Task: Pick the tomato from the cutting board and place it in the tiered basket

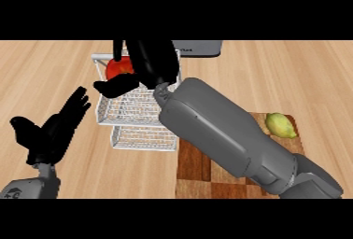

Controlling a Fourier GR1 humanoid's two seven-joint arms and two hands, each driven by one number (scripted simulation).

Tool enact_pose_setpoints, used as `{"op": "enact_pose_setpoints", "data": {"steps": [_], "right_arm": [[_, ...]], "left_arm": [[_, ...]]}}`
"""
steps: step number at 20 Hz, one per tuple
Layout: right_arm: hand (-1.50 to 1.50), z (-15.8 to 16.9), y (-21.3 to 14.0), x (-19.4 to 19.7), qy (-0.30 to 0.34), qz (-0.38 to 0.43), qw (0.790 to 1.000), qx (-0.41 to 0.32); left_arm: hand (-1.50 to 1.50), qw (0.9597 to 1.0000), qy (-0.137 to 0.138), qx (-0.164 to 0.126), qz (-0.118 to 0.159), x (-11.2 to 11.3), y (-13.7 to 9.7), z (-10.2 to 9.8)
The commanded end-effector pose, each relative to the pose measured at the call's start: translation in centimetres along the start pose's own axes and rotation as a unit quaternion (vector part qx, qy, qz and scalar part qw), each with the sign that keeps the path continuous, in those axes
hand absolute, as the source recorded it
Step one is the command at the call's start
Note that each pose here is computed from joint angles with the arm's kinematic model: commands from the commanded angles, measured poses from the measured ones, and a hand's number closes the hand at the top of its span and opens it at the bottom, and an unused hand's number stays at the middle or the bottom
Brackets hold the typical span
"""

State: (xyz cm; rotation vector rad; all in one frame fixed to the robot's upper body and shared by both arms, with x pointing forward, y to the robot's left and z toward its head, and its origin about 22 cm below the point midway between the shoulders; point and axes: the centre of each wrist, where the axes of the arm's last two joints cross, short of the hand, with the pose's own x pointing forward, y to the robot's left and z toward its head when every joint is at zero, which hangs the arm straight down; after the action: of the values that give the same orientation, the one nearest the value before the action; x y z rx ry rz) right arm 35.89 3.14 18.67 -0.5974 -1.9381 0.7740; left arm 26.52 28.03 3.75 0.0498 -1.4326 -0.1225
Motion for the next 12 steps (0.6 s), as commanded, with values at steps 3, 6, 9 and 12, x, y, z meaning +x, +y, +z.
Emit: {"op": "enact_pose_setpoints", "data": {"steps": [3,6,9,12], "right_arm": [[-1.50,-1.9,0.0,0.4,0.018,-0.027,0.999,-0.015],[-1.50,-1.3,0.3,-0.8,0.038,-0.080,0.996,-0.025],[-1.50,-2.4,-1.0,-0.6,0.061,-0.139,0.988,-0.039],[-1.50,-1.8,-1.4,-0.7,0.062,-0.205,0.975,-0.053]], "left_arm": [[0.00,1.0000,-0.005,0.004,0.006,-0.4,0.3,0.6],[0.00,1.0000,0.002,-0.003,0.000,-0.1,-1.5,-0.1],[0.00,1.0000,-0.008,-0.005,0.000,0.5,-1.5,-0.2],[0.00,1.0000,0.001,-0.005,0.008,-0.2,0.8,-0.4]]}}
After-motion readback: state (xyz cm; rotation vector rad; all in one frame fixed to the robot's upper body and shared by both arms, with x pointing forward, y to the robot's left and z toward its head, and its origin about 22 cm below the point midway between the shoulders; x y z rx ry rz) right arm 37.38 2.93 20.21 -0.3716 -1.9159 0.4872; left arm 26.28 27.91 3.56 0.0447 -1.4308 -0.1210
